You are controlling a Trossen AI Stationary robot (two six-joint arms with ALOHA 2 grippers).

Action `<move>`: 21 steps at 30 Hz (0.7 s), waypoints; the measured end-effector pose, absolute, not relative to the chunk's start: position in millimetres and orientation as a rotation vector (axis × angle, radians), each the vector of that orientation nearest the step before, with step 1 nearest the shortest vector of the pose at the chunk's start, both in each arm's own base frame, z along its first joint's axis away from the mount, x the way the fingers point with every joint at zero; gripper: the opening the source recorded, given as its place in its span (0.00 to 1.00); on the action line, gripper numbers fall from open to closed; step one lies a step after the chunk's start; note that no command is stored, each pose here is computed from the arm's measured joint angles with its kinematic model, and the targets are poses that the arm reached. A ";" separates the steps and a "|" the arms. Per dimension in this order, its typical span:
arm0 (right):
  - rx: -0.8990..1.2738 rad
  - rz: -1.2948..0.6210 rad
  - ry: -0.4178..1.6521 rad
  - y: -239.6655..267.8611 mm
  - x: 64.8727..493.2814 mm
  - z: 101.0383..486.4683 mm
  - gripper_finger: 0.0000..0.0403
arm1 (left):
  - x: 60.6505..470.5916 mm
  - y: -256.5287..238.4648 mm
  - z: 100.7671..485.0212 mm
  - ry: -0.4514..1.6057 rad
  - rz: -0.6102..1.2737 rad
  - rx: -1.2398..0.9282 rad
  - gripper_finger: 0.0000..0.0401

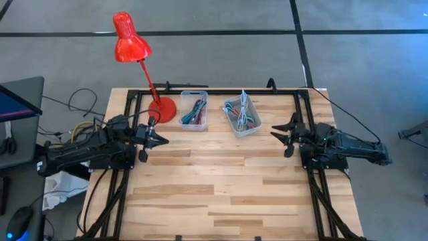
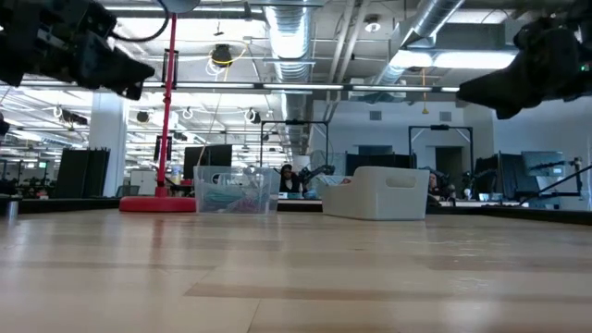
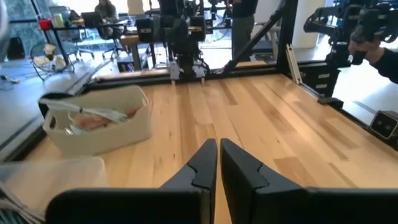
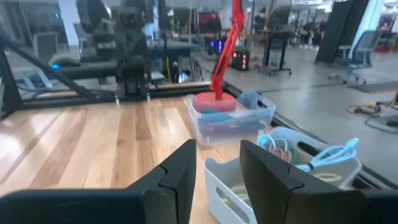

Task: Pick & Place USB Port
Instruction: Return to Home Position

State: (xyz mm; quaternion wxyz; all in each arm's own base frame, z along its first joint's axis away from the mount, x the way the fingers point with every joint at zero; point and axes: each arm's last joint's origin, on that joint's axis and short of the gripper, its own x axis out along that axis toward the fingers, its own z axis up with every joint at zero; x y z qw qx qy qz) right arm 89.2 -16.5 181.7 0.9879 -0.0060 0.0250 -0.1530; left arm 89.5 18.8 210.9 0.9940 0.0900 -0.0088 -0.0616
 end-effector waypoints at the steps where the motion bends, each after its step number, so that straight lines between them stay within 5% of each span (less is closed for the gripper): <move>1: -0.012 -0.304 0.043 -16.5 90.4 178.9 0.29 | 89.6 18.9 206.7 -0.015 -0.123 0.175 0.05; 8: -0.007 -0.239 0.055 -14.7 91.5 175.7 0.29 | 90.9 19.3 174.0 -0.021 -0.124 0.120 0.05; 21: 0.057 -0.049 0.111 -2.7 92.2 170.6 0.29 | 92.5 18.1 172.7 -0.053 -0.188 0.120 0.05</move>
